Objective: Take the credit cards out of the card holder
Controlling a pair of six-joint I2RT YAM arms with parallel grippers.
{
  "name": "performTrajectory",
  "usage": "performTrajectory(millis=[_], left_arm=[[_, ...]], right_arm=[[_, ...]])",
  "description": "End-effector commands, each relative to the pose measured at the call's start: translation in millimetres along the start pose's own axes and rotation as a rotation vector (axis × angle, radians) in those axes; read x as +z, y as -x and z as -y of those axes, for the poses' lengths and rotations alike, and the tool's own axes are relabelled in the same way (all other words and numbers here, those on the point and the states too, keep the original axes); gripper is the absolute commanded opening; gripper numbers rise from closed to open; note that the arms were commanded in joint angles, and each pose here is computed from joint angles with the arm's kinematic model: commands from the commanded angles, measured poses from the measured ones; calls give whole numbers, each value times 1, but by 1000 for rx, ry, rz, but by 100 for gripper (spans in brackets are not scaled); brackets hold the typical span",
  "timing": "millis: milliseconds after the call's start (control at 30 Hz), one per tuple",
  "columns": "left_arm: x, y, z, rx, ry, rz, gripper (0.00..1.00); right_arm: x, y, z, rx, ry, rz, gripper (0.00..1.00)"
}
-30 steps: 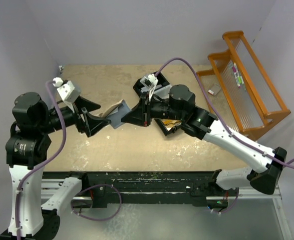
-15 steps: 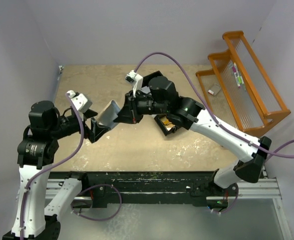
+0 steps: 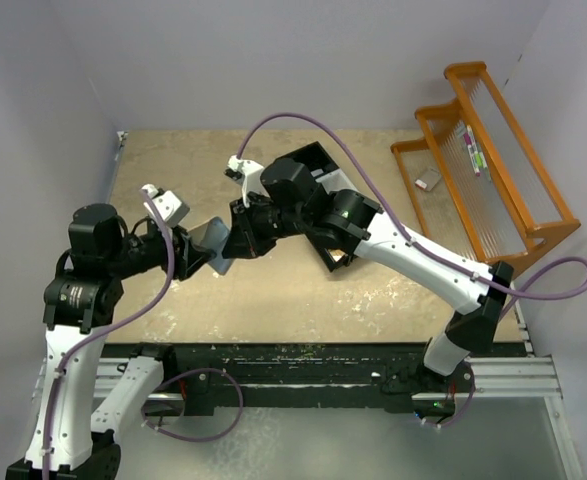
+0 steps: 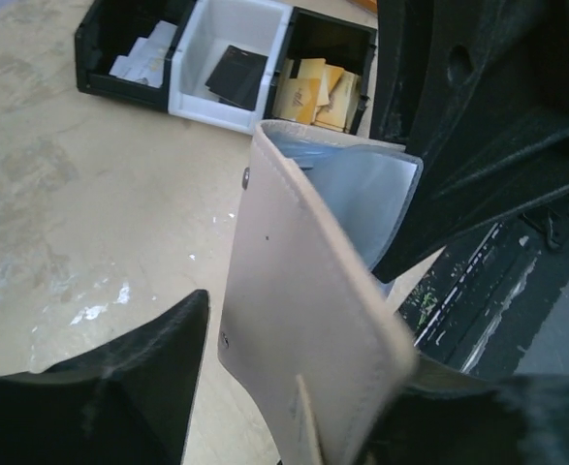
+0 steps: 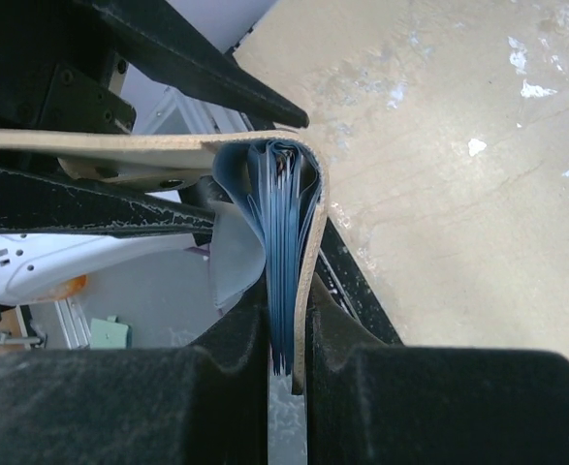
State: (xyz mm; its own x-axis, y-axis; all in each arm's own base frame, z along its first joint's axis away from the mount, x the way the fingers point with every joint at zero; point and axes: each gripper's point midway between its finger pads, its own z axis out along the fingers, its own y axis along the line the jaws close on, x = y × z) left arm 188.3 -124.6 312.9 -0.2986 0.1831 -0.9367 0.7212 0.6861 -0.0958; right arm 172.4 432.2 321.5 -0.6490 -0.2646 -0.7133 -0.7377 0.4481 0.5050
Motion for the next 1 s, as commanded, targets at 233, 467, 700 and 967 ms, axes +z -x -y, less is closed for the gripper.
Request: performTrajectory(millis=[233,467,700,967], left_arm=[[2,14,15,-41,-103,8,29],[5,31,24,-176,-160,24,5],[3,57,49,-351,-333,26,0],[-7,80,65,-457,-500,43,0]], right_arm=[[-31,13,-11,-10,-2,46,5],[-45,20,-24,-13,84,95,25],[-73,23,-48,-25,237,205,43],[-93,30,-50,-18,272,328,39]])
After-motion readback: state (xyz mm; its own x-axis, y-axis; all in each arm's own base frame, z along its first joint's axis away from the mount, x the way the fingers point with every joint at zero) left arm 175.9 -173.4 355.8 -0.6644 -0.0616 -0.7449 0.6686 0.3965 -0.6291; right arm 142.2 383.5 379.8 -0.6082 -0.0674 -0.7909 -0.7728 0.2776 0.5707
